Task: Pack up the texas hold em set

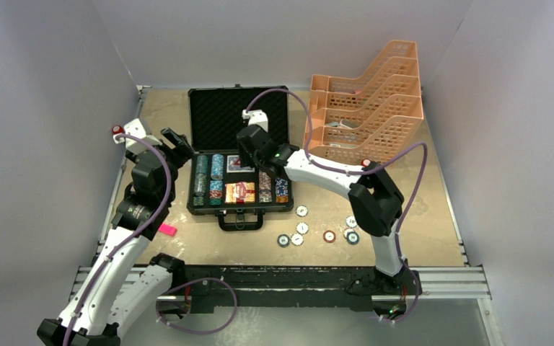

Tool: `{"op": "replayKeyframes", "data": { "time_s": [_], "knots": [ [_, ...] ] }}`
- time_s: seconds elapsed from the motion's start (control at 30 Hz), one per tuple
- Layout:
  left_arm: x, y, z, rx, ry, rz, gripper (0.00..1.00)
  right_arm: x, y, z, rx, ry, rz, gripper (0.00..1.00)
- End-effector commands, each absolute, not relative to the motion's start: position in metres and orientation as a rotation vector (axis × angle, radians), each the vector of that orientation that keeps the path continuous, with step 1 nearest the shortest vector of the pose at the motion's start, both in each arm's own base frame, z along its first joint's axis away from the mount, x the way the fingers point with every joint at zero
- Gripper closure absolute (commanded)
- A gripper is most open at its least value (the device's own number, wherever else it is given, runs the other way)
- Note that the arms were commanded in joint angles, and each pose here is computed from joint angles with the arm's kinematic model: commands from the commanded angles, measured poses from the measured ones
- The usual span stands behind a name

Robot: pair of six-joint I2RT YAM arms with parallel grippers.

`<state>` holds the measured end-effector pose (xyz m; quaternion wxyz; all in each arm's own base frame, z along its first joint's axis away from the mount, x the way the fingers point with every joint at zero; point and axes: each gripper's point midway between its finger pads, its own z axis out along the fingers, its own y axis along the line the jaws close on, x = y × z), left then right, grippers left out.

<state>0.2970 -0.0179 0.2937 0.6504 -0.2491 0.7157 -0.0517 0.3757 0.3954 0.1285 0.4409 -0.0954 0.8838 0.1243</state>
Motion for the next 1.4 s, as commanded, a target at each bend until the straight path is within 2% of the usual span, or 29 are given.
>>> {"op": "replayKeyframes", "data": {
  "time_s": [0.0,0.63,0.83,1.03,1.2,1.37],
  "knots": [
    [0.299,-0.012,0.301,-0.587,1.593,-0.108,0.29,0.381,0.421,0.158,-0.301,2.128,0.399,0.46],
    [0.299,-0.011,0.298,-0.591,1.599,-0.106,0.29,0.384,0.441,0.119,-0.348,2.197,0.362,0.44],
    [0.302,-0.012,0.298,-0.586,1.608,-0.11,0.29,0.378,0.433,0.116,-0.334,2.234,0.347,0.37],
    [0.302,-0.013,0.297,-0.587,1.61,-0.113,0.29,0.376,0.431,0.157,-0.291,2.182,0.407,0.27],
    [0.304,-0.015,0.303,-0.58,1.601,-0.128,0.29,0.379,0.385,0.19,-0.069,2.118,0.298,0.27],
    [0.306,-0.023,0.303,-0.552,1.622,-0.163,0.29,0.375,0.305,0.189,0.155,2.123,0.128,0.25]
  ]
}}
